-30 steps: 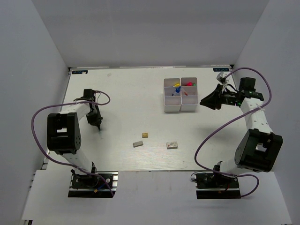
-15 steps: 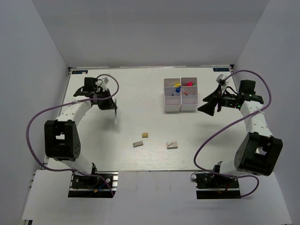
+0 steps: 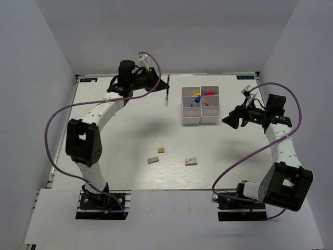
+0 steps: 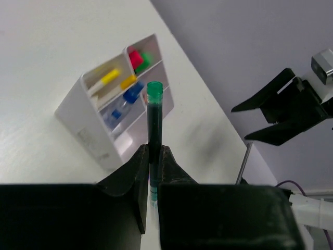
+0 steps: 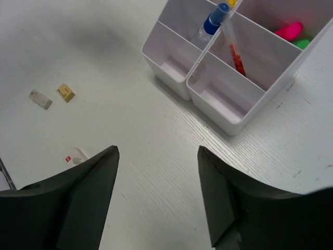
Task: Sort the stationery into containers
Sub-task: Place the stationery into the container
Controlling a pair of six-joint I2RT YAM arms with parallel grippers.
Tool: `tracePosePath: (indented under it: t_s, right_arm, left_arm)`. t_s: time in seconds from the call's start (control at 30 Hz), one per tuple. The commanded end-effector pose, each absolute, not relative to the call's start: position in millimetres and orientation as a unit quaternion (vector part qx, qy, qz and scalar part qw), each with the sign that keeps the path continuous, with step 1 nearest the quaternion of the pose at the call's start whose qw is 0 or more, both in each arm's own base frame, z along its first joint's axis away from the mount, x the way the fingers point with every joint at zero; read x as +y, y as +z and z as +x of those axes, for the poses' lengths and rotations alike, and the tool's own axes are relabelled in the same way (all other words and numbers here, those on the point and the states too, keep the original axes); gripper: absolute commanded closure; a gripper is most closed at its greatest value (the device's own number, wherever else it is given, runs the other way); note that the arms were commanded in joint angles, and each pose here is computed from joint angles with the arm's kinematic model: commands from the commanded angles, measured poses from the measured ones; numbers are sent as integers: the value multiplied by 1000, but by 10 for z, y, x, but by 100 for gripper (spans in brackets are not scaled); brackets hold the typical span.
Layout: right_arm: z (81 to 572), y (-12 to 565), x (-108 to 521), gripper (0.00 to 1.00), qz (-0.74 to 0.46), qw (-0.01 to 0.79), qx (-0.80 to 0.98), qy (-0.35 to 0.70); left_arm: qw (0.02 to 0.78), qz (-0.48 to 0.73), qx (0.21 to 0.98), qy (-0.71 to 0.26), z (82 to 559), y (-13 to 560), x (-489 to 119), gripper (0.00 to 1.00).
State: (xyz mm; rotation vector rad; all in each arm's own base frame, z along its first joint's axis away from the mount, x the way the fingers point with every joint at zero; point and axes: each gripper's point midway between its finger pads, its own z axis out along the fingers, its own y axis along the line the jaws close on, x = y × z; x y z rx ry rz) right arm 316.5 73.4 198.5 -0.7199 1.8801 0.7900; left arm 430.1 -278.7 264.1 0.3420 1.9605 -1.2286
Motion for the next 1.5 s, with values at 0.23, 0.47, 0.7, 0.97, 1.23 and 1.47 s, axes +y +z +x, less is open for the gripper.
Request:
tracePosePath:
  t_s: [0.23, 0.47, 0.7, 0.97, 1.23, 1.47]
  right_arm:
    - [3069, 1983, 677, 100, -272, 473, 781, 303]
    - [2976, 1934, 658, 100, -268, 477, 786, 287]
    - [2945, 1928, 648, 100, -262, 483, 786, 285]
    - [2932, 1981, 640, 100, -257, 490, 782, 287]
    - [2847, 1932, 667, 100, -250, 489, 780, 299]
    - [2815, 1917, 678, 100, -250, 488, 779, 305]
  left_arm:
    - [484, 182, 679, -521, 4654, 3058, -3915, 100]
    - [544, 184, 620, -534, 4672, 3130, -4433, 100]
    - [563, 192, 618, -514, 4776, 2908, -4798, 97]
    - [582, 200, 622, -484, 4907, 2687, -5006, 94]
    - [596, 210, 626, -456, 4991, 2549, -5140, 88]
    - [589, 235, 641, -432, 4932, 2297, -5208, 80]
